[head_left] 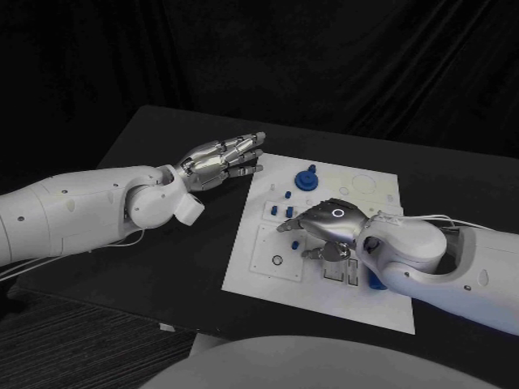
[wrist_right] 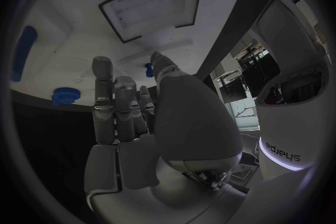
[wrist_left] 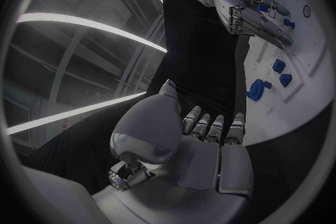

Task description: Assemble the parts on the task board

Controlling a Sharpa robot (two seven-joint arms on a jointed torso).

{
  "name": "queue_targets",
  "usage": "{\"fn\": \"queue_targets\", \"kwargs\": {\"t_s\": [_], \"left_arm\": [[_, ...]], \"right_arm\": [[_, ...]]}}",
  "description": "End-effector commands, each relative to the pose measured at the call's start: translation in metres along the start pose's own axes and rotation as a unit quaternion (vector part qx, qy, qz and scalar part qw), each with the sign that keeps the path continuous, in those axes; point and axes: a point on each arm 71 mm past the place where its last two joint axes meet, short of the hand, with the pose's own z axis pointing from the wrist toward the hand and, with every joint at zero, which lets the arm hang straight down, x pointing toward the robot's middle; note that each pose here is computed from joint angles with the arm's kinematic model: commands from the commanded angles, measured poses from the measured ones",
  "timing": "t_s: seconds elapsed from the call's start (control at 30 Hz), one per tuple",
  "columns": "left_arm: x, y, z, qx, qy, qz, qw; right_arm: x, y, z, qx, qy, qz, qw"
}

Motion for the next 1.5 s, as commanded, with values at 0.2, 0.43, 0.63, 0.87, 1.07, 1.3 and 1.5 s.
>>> {"fn": "queue_targets", "kwargs": {"t_s": [0.2, 0.43, 0.63, 0.87, 1.07, 1.3, 1.5], "left_arm": [[0.0009, -0.0003, -0.0008, 0.006, 0.004, -0.006, 1.0], [-0.0003, -0.0002, -0.0013, 0.005, 0.0, -0.004, 1.0], [0.0006, 0.0, 0.0, 0.005, 0.0, -0.004, 1.0], [-0.0005, 0.0, -0.0001, 0.006, -0.001, -0.003, 1.0], [-0.0001, 0.0004, 0.0006, 0.007, -0.001, -0.003, 1.0], [-0.0007, 0.0005, -0.0001, 0.007, -0.003, -0.002, 1.0], [-0.0006, 0.0007, -0.0004, 0.007, -0.004, -0.002, 1.0]], "right_arm": [[-0.024, -0.022, -0.022, 0.025, -0.08, 0.01, 0.996], [-0.055, -0.064, -0.046, 0.1, -0.077, 0.059, 0.99], [-0.059, -0.093, -0.07, 0.155, -0.031, 0.066, 0.985], [-0.052, -0.102, -0.08, 0.162, -0.009, 0.069, 0.984], [-0.041, -0.105, -0.083, 0.16, 0.01, 0.073, 0.984], [-0.028, -0.105, -0.086, 0.148, 0.017, 0.08, 0.986], [-0.021, -0.102, -0.085, 0.133, 0.011, 0.082, 0.988]]}}
